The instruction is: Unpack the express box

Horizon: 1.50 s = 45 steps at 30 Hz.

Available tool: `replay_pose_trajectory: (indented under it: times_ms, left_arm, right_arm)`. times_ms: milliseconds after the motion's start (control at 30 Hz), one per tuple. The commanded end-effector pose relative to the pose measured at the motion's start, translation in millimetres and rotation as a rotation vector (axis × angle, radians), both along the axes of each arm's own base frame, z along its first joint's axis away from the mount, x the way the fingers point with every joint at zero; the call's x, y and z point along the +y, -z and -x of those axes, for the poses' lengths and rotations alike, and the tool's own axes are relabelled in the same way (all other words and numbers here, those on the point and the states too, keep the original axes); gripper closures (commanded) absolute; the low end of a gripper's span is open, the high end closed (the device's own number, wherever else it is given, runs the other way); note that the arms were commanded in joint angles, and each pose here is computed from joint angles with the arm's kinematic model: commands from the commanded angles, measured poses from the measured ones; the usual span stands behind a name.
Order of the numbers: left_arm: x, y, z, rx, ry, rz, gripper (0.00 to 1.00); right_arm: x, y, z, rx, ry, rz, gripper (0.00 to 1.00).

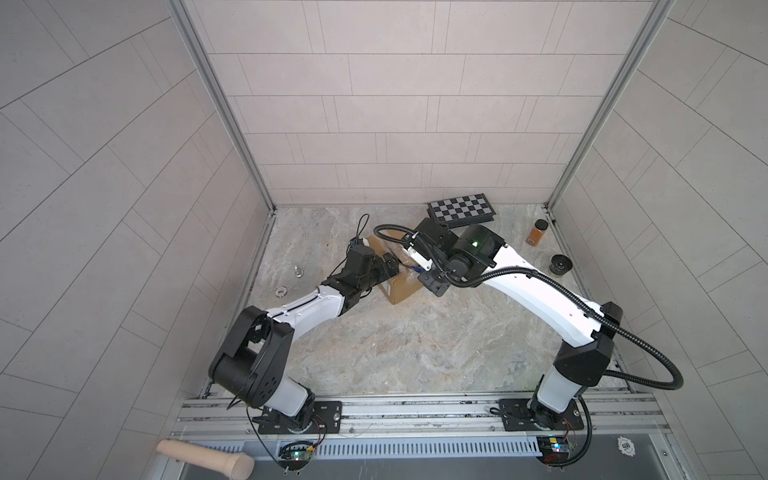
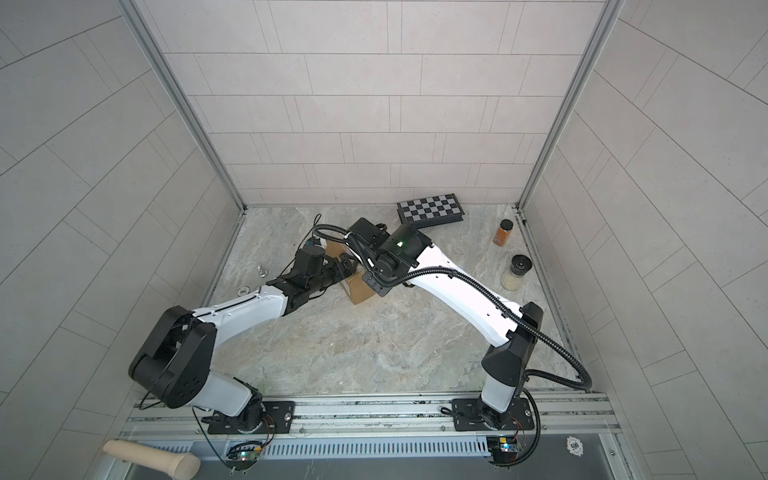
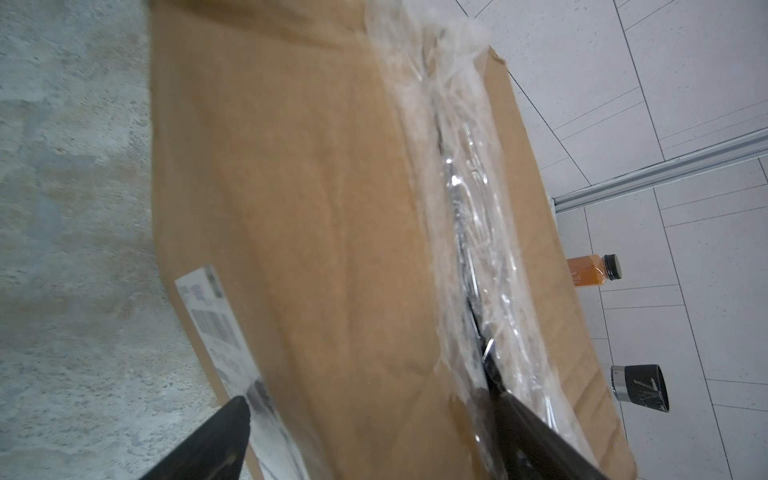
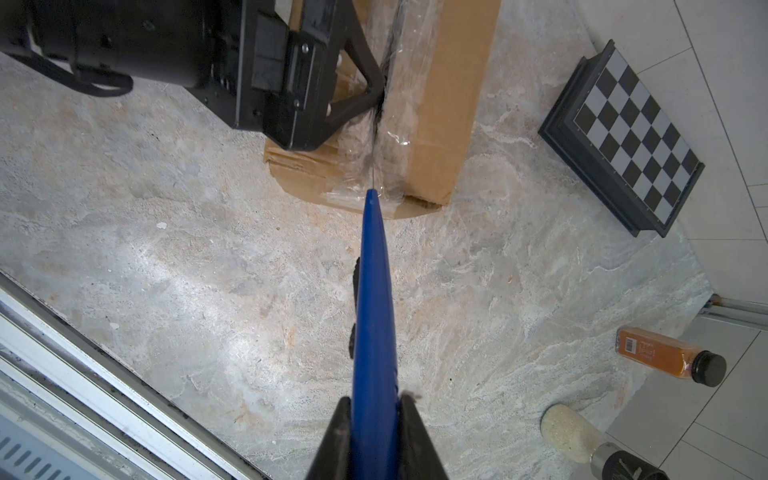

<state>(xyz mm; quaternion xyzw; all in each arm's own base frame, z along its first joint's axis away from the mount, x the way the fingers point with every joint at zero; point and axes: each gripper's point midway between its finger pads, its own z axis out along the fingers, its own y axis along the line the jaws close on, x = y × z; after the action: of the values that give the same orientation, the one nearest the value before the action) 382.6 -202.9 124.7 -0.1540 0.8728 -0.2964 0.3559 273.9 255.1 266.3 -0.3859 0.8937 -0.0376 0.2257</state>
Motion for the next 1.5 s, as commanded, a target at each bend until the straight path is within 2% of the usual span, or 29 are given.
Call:
replay_pose_trajectory:
  times_ms: [0, 333, 567, 800, 967, 1133, 1267, 1333, 1467]
  left_arm:
    - [25, 55, 26, 0.175, -0.024, -0.133, 0.06]
    - [19, 47, 24, 0.146, -0.005, -0.097, 0.05]
    - [7, -11, 14, -0.008, 0.061, -0.011, 0.02]
    - [17, -46, 19, -0.060, 0.067, -0.021, 0.00]
    - [28, -38, 23, -0.011, 0.036, -0.091, 0.00]
    - [29, -24, 28, 0.043, 0.032, -0.098, 0.01]
    - [34, -17, 30, 0.064, 0.013, -0.118, 0.01]
    - [30, -17, 29, 0.060, 0.020, -0.114, 0.01]
    - [19, -14, 27, 0.072, 0.040, -0.137, 0.02]
  right_arm:
    - [-21, -9, 14, 0.022, -0.008, 0.052, 1.00]
    - [-1, -22, -4, -0.058, -0.011, -0.019, 1.00]
    - [6, -6, -14, -0.048, -0.019, 0.018, 1.00]
    - [1, -2, -8, -0.019, -0.022, 0.041, 1.00]
    - [0, -3, 1, 0.012, -0.023, 0.021, 1.00]
    - [-8, 4, 26, 0.119, -0.005, 0.006, 1.00]
    - [-11, 6, 41, 0.140, -0.021, -0.043, 1.00]
    - [-12, 1, 43, 0.125, -0.034, -0.070, 1.00]
    - [-15, -18, 32, 0.015, -0.036, -0.114, 1.00]
